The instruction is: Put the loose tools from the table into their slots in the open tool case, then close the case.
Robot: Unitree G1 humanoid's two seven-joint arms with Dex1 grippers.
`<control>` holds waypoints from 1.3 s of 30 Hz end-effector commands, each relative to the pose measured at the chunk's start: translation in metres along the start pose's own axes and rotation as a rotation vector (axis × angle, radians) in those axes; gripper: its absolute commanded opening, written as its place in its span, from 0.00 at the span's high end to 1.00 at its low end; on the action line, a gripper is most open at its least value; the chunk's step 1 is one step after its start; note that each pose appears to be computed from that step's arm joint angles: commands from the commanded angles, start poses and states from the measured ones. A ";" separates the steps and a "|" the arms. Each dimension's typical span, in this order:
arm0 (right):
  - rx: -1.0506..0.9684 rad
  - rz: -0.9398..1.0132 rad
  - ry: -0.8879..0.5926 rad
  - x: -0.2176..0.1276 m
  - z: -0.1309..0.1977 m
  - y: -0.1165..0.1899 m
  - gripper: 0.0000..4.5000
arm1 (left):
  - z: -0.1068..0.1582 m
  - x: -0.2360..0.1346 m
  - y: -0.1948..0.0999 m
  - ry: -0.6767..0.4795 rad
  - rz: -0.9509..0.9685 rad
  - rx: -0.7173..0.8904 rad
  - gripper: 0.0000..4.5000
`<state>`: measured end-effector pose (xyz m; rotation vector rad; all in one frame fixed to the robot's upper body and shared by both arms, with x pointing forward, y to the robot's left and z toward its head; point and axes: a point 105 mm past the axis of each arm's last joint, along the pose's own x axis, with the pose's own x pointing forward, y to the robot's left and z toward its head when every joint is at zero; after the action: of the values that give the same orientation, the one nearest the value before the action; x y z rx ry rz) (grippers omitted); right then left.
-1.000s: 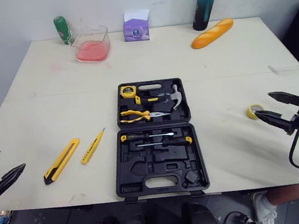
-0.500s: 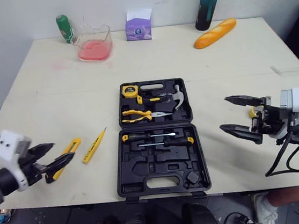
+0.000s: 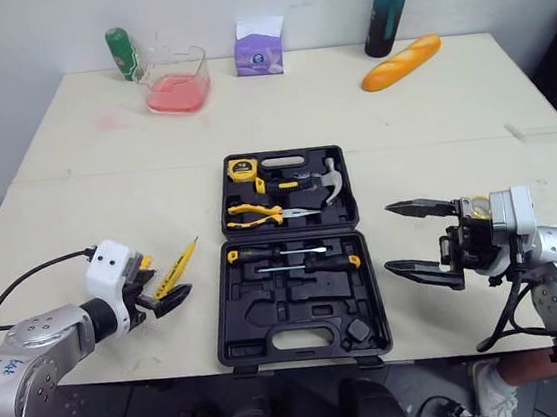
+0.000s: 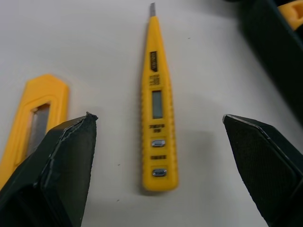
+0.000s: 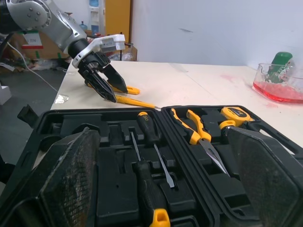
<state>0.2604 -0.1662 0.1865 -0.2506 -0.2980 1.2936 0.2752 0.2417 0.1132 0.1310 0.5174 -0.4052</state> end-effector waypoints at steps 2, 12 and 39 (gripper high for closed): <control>-0.029 0.005 -0.022 0.010 0.015 0.001 0.02 | 0.006 0.007 -0.004 -0.025 -0.007 0.023 0.00; -0.027 -0.012 -0.022 0.020 0.024 -0.002 0.02 | 0.002 0.018 -0.018 0.035 -0.062 0.051 0.00; -0.039 -0.046 -0.009 -0.010 0.024 0.009 0.00 | 0.023 -0.002 0.002 -0.218 -0.036 0.165 0.88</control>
<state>0.2480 -0.1643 0.1931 -0.2323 -0.2806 1.2476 0.2839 0.2340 0.1075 0.1912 0.3902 -0.4843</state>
